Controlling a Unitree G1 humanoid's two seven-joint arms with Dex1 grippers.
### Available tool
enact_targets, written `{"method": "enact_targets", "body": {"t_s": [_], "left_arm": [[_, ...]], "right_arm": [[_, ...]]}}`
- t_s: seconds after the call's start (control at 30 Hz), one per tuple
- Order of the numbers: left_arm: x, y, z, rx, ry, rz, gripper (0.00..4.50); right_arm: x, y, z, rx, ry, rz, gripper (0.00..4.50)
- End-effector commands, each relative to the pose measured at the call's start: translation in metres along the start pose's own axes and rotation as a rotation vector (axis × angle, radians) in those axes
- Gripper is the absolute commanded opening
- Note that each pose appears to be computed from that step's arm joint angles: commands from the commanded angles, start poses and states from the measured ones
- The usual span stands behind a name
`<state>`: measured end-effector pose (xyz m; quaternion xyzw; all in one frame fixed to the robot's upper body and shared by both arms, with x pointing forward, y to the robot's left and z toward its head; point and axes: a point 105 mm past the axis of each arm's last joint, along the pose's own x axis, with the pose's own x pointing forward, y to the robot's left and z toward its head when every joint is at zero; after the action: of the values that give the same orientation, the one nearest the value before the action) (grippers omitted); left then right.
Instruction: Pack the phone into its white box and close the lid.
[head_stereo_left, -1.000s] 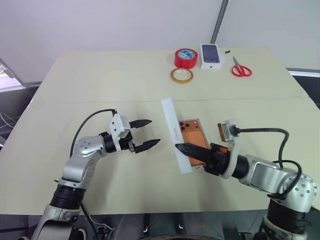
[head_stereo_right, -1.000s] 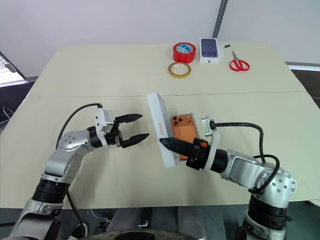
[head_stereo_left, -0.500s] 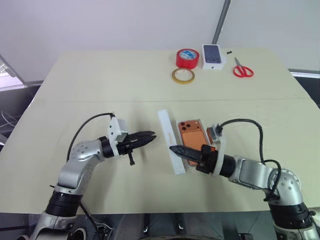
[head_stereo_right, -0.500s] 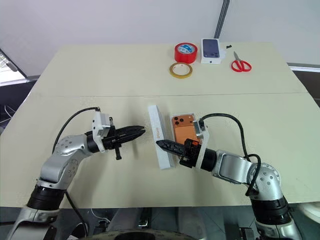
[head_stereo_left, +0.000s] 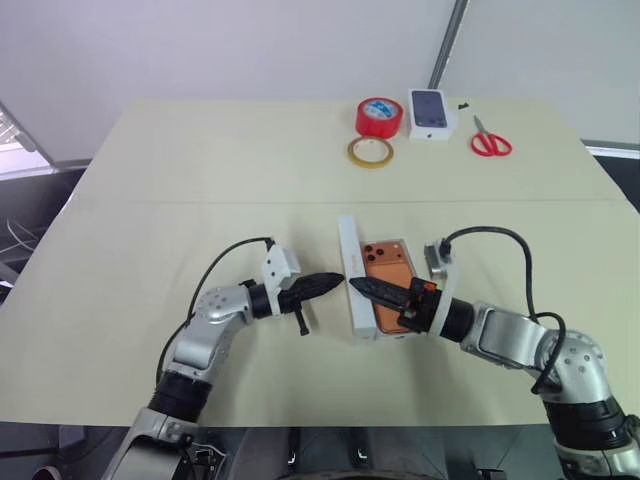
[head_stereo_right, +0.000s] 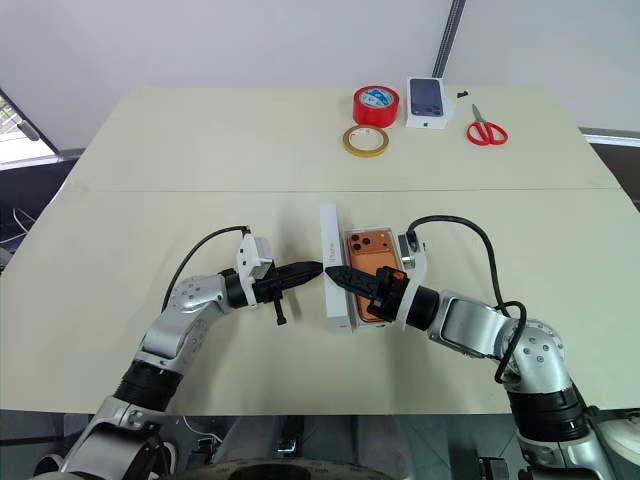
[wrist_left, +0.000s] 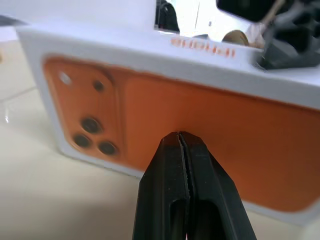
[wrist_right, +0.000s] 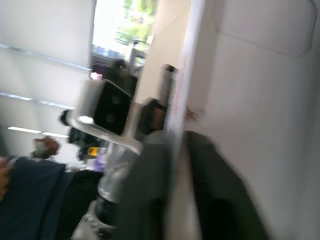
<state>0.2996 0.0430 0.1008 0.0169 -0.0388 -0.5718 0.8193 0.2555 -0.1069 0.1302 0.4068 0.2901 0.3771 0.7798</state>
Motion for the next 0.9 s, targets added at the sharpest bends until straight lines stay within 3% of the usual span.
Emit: {"method": "enact_targets", "body": {"t_s": [0.03, 0.1, 0.3, 0.47, 0.57, 0.67, 0.77, 0.9], "left_arm": [[0.014, -0.004, 0.004, 0.026, -0.030, -0.032, 0.00], [0.027, -0.010, 0.002, 0.012, -0.045, -0.054, 0.00], [0.057, -0.023, 0.000, -0.016, -0.079, -0.101, 0.00], [0.055, -0.014, 0.000, -0.011, -0.071, -0.091, 0.00], [0.045, -0.008, 0.000, 0.004, -0.054, -0.089, 0.00], [0.029, -0.006, 0.005, 0.022, -0.036, -0.097, 0.00], [0.016, -0.008, 0.005, 0.020, 0.003, -0.114, 0.00], [0.006, -0.005, 0.000, 0.003, 0.039, -0.092, 0.00]], "right_arm": [[-0.018, -0.005, 0.023, -0.058, -0.087, -0.049, 2.90], [-0.034, -0.011, 0.036, -0.134, -0.125, -0.103, 3.92], [-0.079, -0.022, 0.065, -0.292, -0.198, -0.224, 3.92], [-0.085, -0.043, 0.072, -0.556, -0.170, -0.378, 3.92], [-0.078, -0.048, 0.073, -0.699, -0.166, -0.420, 3.12], [-0.068, -0.055, 0.076, -1.049, -0.117, -0.497, 1.60], [-0.063, -0.057, 0.078, -1.232, -0.104, -0.480, 0.05], [-0.059, -0.053, 0.076, -1.295, -0.115, -0.426, 0.05]]}}
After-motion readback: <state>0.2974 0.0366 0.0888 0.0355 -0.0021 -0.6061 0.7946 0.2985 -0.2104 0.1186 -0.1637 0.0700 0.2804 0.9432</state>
